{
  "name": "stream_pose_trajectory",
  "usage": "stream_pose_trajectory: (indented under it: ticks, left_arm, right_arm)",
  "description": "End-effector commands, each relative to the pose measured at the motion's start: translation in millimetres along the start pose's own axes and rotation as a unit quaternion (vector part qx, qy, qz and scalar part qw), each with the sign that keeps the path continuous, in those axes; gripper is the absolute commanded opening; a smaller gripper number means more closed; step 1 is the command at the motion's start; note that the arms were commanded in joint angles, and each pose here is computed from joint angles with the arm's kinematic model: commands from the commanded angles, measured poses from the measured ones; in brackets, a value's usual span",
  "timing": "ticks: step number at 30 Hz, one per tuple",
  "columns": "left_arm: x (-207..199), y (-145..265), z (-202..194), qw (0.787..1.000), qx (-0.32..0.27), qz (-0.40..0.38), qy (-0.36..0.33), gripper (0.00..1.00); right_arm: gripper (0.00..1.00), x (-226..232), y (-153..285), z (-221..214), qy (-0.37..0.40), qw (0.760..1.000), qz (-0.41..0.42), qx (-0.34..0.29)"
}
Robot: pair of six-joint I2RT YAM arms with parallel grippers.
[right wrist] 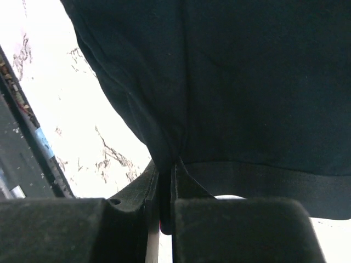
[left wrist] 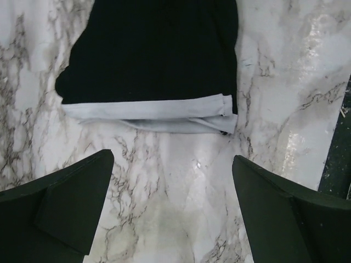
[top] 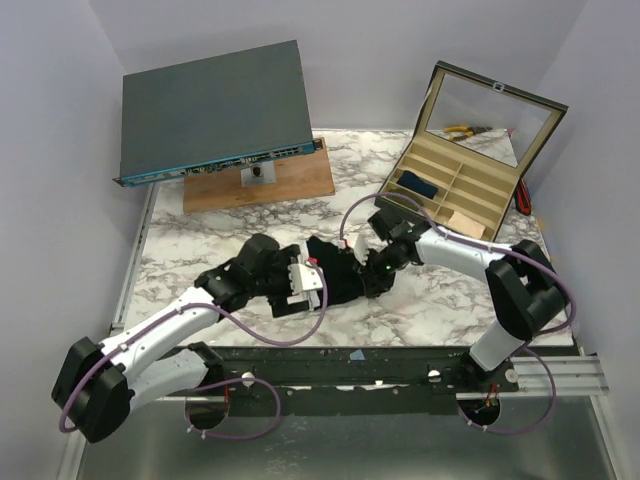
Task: Roll the underwear
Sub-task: Fold the underwear at the center of the board.
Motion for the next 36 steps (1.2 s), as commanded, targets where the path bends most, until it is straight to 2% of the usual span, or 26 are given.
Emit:
stream_pose_trajectory:
  ticks: [1,5,10,14,17,23,31,34,36]
  left_arm:
    - [-5.9,-20.7,9.0,0.998,0.021,-0.013,-0.054,0.99]
    - [-19.3,-37.8,19.5,0.997,0.035,-0.038,-0.062,0.99]
    - [-30.7,-55.1,31.1,0.997,0.029,-0.02,-0.075,0.99]
    - [-39.0,-66.4,29.5,0.992,0.053,-0.018,-0.114,0.96]
    - [-41.7,-73.3,20.7,0.987,0.084,-0.029,-0.136,0.82]
    - [-40.6,-81.7,13.3,0.982,0.114,-0.03,-0.147,0.72]
    - [-41.7,-89.4,4.9,0.978,0.141,-0.037,-0.149,0.51]
    - [-42.5,-89.7,3.4,0.978,0.145,-0.039,-0.145,0.37]
    - [-43.2,-88.9,2.7,0.979,0.147,-0.039,-0.139,0.19]
  right_arm:
    - [0.08,-6.8,8.0,-3.3,-0.023,0.995,0.092,-0.014]
    - [0.08,-12.7,6.2,-2.8,-0.036,0.994,0.106,-0.011]
    - [0.08,-15.9,3.3,-2.3,-0.046,0.993,0.107,-0.005]
    - [0.08,-16.8,1.5,-3.7,-0.052,0.993,0.103,0.001]
    - [0.08,-18.0,-0.5,-5.3,-0.056,0.993,0.099,0.003]
    - [0.07,-19.0,-4.1,-7.7,-0.06,0.993,0.098,0.006]
    - [0.07,-19.5,-2.7,-8.1,-0.059,0.994,0.094,0.008]
    - [0.07,-19.8,-3.0,-8.8,-0.06,0.994,0.096,0.01]
    - [0.07,-19.9,-2.6,-9.6,-0.062,0.993,0.097,0.01]
Point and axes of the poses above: each gripper's point midway between its finger pads, its own y axis back along the fingers, its own x axis along the line the jaws close on, z = x × y, the point moved 10 cm from there along y, back along the fingers, and after that the axes turned 5 degrees about y, right-handed, at the moved point
